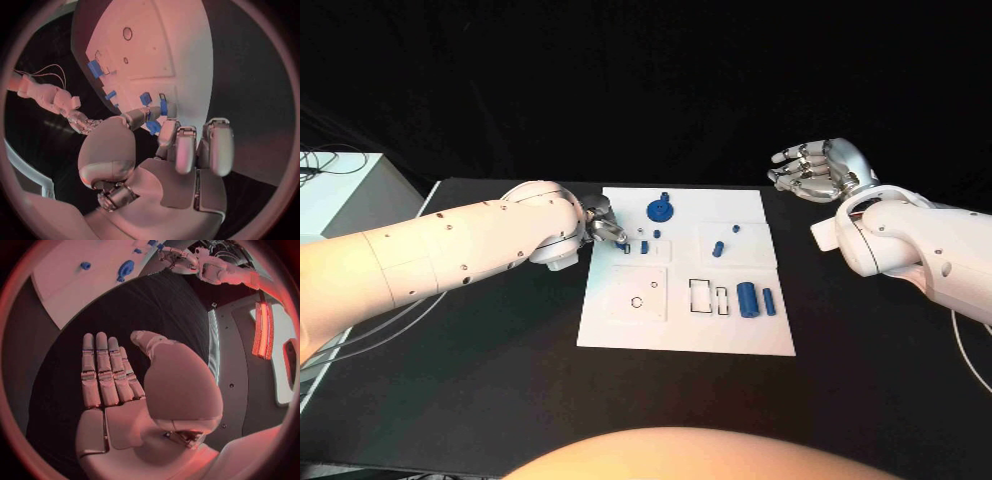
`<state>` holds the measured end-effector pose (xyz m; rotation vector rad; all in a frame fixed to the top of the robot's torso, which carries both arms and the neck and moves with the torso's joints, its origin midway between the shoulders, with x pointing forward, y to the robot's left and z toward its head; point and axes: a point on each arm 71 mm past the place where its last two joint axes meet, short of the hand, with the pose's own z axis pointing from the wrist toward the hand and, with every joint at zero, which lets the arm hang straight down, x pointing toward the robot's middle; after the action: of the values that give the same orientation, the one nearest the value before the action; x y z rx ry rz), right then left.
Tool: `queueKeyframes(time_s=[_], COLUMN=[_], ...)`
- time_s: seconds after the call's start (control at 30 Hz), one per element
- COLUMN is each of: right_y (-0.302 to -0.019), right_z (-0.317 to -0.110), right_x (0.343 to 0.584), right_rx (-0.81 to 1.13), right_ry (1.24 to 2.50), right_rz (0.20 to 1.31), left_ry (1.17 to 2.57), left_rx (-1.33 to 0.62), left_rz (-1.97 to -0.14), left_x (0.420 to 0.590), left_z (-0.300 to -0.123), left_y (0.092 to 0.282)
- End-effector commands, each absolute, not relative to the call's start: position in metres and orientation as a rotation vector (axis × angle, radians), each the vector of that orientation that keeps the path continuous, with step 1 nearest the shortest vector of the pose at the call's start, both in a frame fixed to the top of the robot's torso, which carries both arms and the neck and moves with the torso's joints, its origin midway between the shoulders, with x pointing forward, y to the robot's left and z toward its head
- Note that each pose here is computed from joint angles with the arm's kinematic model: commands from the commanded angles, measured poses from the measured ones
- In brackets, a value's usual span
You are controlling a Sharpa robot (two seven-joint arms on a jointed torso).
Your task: Assemble the parts on the task board
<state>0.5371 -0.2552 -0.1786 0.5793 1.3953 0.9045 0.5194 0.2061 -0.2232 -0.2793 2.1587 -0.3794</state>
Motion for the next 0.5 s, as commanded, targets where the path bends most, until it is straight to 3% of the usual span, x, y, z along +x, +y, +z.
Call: queueKeyframes(time_s=[0.03, 0.5], right_y=[-0.2532, -0.2529], right_z=[-0.1786, -0.1783], right_x=[0.5366, 0.5362], right_rx=[0.566, 0.566], right_ry=[1.401, 1.398], right_rz=[0.923, 0.922], left_ry=[2.189, 2.204], left_rx=[-0.269, -0.241], left_rz=[-0.378, -0.37], left_x=[0.5188, 0.5198], left_z=[-0.225, -0.2266], left_y=[0.2038, 0.1982])
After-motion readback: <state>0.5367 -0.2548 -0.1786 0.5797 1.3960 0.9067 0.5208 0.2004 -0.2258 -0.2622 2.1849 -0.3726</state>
